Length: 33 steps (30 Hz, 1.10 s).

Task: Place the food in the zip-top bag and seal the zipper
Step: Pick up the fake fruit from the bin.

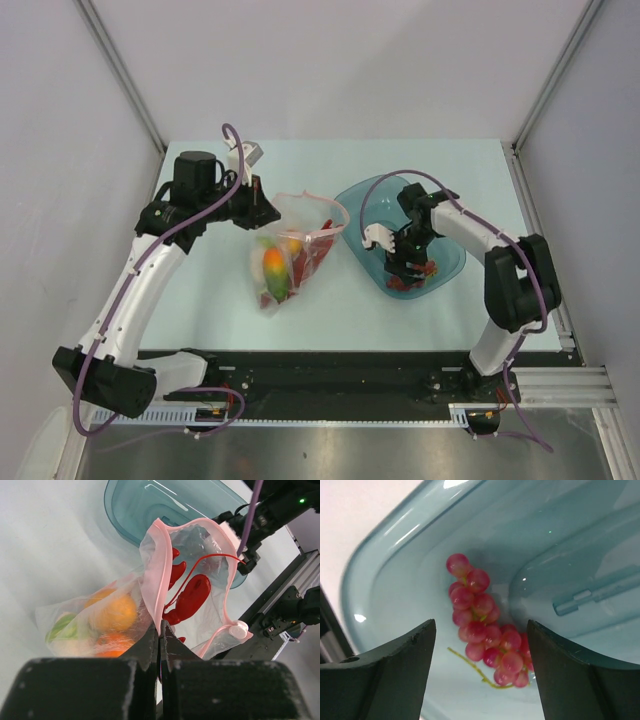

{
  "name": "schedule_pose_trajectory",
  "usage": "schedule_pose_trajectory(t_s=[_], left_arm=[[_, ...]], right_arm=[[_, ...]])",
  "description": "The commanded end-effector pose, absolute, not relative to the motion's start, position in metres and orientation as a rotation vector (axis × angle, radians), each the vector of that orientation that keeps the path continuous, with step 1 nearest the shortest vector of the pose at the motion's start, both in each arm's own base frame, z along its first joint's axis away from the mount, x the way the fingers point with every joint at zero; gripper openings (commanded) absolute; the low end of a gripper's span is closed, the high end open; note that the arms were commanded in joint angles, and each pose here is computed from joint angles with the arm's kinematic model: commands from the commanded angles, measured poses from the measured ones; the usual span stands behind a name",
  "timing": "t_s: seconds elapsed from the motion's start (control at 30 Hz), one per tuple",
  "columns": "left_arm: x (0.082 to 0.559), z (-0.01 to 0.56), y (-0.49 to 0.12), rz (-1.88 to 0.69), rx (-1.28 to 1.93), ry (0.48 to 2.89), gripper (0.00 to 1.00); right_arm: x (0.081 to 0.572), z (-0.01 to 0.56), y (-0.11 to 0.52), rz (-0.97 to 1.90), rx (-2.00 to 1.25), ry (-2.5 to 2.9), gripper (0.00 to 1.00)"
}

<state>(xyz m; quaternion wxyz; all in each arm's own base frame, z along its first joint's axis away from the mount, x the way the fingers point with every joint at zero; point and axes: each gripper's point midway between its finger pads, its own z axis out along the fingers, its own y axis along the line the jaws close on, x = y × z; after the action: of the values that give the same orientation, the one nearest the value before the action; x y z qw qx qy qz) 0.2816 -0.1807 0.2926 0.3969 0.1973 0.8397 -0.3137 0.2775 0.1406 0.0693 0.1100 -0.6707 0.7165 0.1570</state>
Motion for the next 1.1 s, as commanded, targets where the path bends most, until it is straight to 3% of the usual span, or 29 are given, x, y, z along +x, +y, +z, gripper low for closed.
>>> schedule_pose_trajectory(t_s=[0.0,0.17,0.3,0.4,0.5,0.57,0.6,0.67,1.07], left_arm=[[0.285,0.308,-0.181,-0.782,0.517,2.056,0.00],[0.285,0.306,-0.180,-0.775,0.518,2.062,0.00],[0.288,0.304,-0.179,-0.762,0.524,2.064,0.00],[0.289,0.304,-0.179,-0.761,0.529,2.061,0.00],[0.288,0.304,-0.180,-0.764,0.535,2.062,0.00],[0.287,0.307,-0.181,-0.771,0.541,2.055,0.00],[0.287,0.309,-0.180,-0.770,0.542,2.049,0.00],[0.286,0.312,-0.181,-0.771,0.543,2.039,0.00],[0.283,0.314,-0.183,-0.793,0.545,2.028,0.00]], right_arm=[[0.292,0.052,0.138,0.365,-2.146,1.967,0.77],[0.285,0.035,0.141,0.368,-2.239,1.925,0.76],[0.282,0.026,0.149,0.362,-2.244,1.928,0.65],[0.293,0.024,0.153,0.316,-2.182,1.946,0.50],[0.303,0.032,0.152,0.280,-2.117,1.958,0.25],[0.305,0.039,0.147,0.268,-2.083,1.970,0.17],[0.303,0.048,0.145,0.260,-2.069,1.972,0.07],[0.301,0.060,0.142,0.259,-2.027,1.981,0.00],[0.319,0.208,0.155,0.266,-1.438,1.836,0.00]])
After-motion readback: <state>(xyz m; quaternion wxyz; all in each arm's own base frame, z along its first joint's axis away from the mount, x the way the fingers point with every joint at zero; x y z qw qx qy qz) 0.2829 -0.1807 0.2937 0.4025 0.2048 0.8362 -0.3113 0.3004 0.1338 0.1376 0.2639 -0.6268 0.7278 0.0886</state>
